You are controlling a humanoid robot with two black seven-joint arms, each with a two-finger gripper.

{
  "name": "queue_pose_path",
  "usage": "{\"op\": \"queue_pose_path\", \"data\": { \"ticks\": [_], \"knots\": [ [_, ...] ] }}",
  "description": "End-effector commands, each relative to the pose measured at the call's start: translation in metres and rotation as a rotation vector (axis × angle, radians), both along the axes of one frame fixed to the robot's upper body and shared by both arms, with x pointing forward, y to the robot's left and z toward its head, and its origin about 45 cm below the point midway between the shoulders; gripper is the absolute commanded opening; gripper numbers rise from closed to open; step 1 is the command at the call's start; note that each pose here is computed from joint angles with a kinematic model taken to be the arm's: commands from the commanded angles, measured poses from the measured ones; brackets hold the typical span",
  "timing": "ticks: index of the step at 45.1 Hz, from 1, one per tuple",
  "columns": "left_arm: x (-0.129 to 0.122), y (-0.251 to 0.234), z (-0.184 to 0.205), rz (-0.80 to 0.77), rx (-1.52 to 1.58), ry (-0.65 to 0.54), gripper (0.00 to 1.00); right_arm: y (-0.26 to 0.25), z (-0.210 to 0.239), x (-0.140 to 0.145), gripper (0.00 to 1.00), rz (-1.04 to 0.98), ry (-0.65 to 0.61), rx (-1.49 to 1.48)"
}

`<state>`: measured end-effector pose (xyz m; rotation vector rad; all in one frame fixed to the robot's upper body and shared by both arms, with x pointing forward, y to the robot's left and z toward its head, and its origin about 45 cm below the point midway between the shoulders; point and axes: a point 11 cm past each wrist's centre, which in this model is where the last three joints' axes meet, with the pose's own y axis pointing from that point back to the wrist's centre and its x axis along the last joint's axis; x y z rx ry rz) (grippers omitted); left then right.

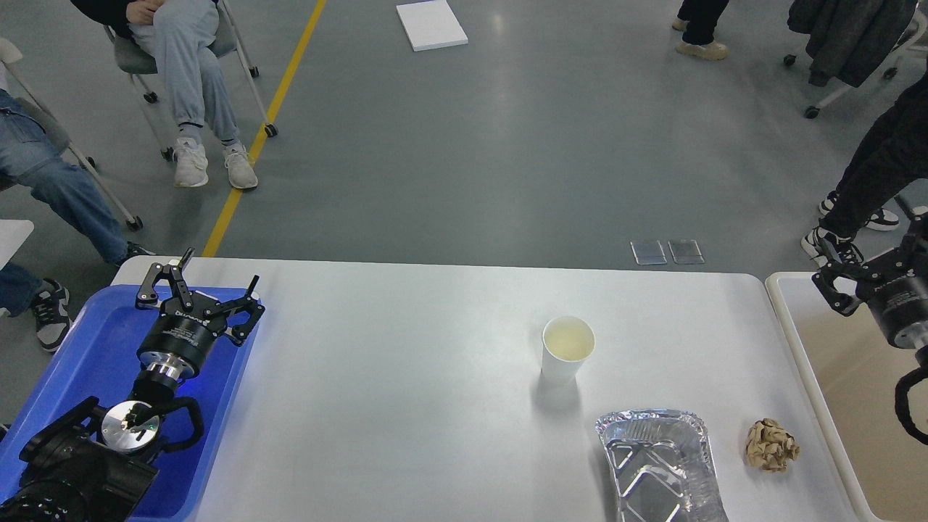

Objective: Tidy desktop

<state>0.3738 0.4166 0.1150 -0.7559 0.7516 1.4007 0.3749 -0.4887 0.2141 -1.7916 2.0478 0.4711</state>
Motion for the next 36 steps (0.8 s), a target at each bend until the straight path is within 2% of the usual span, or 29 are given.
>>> {"op": "queue_pose_path", "data": {
  "ticks": [1, 36],
  "knots": [
    [0.0, 0.0, 0.0, -0.002, 0.001, 0.001, 1.0, -0.001, 0.003, 0.002, 1.0, -0.005, -0.008, 0.004],
    [0.0, 0.0, 0.0, 0.0, 0.0, 0.0, 1.0, -0.016, 0.008, -0.005, 1.0, -0.026, -0.003, -0.025]
  ]
}}
